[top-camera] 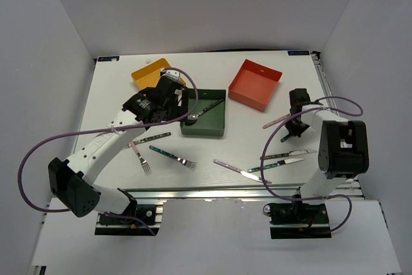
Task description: Sort the eating utensils into containers
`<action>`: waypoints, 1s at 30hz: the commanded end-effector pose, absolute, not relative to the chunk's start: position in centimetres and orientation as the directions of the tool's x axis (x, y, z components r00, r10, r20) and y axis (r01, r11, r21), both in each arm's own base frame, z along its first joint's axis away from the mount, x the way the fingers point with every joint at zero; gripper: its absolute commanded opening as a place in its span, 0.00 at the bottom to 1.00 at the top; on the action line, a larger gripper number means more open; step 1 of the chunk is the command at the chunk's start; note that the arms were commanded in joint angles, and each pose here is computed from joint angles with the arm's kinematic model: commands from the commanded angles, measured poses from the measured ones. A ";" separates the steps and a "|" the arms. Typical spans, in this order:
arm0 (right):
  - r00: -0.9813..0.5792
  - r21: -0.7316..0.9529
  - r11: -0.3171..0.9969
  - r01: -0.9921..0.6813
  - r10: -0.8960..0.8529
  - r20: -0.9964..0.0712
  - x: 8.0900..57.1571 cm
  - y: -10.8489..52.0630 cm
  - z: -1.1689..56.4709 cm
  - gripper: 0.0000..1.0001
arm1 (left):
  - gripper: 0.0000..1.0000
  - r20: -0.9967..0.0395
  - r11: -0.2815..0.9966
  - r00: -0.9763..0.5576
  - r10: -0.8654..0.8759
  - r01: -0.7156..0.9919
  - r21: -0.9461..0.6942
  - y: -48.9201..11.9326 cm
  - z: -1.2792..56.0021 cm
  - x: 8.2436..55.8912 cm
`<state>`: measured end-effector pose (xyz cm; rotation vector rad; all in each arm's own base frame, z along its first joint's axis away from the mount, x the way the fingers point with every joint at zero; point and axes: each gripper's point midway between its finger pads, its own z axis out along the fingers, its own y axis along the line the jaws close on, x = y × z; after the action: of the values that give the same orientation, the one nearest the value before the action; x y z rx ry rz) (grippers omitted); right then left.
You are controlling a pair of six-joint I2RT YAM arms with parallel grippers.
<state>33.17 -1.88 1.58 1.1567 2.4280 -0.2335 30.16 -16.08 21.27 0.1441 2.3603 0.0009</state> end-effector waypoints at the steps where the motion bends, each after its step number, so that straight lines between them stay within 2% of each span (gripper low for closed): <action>1: -0.507 0.058 0.592 0.804 0.733 -0.454 31.6 -1.9 2.8 0.02 | 0.98 -0.725 0.995 -0.682 0.099 0.088 0.052 -15.7 23.1 30.5; 3: -0.481 0.116 0.594 0.796 0.737 -0.475 32.2 -1.7 5.2 0.00 | 0.98 -0.734 0.996 -0.673 0.089 0.081 0.047 -15.7 23.7 30.7; 9: -0.480 0.236 0.747 0.622 0.601 -0.639 36.4 3.8 14.6 0.00 | 0.98 -0.801 0.997 -0.598 -0.024 -0.068 0.021 -13.9 26.6 31.3; 13: -0.569 0.337 0.858 0.388 0.510 -0.645 37.1 15.5 18.6 0.00 | 0.98 -0.843 0.978 -0.522 -0.130 -0.207 -0.023 -11.9 28.5 31.1; 16: -0.599 0.386 0.867 0.314 0.497 -0.628 37.7 23.3 19.7 0.00 | 0.98 -0.861 0.966 -0.483 -0.160 -0.255 -0.037 -11.0 29.9 31.0; 19: -0.590 0.458 0.821 0.340 0.565 -0.576 38.5 29.3 19.7 0.00 | 0.98 -0.862 0.975 -0.481 -0.158 -0.215 -0.059 -11.3 30.8 30.7; 20: -0.594 0.441 0.819 0.368 0.572 -0.566 38.9 30.5 17.8 0.00 | 0.98 -0.860 0.977 -0.486 -0.155 -0.202 -0.062 -11.5 30.9 30.6; 21: -0.563 0.500 0.780 0.377 0.622 -0.545 39.8 32.3 19.2 0.00 | 0.98 -0.855 0.980 -0.498 -0.148 -0.193 -0.057 -11.6 30.9 30.4; 22: -0.585 0.479 0.788 0.388 0.612 -0.533 39.9 34.1 17.0 0.00 | 0.98 -0.852 0.981 -0.501 -0.149 -0.186 -0.062 -11.7 31.1 30.3; 23: -0.577 0.518 0.764 0.385 0.637 -0.511 40.3 35.8 18.4 0.00 | 0.98 -0.849 0.982 -0.508 -0.146 -0.180 -0.061 -11.7 31.2 30.2; 27: -0.582 0.446 0.775 0.448 0.631 -0.512 40.8 37.2 15.0 0.00 | 0.98 -0.844 0.984 -0.517 -0.144 -0.161 -0.069 -11.7 31.1 29.6; 30: -0.557 0.452 0.744 0.492 0.668 -0.493 40.8 37.4 14.2 0.00 | 0.98 -0.839 0.987 -0.525 -0.142 -0.139 -0.080 -11.7 31.0 29.0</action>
<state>40.30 38.87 11.42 0.7139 2.3757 0.3637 30.25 -12.15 29.62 -0.1961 2.1499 0.0535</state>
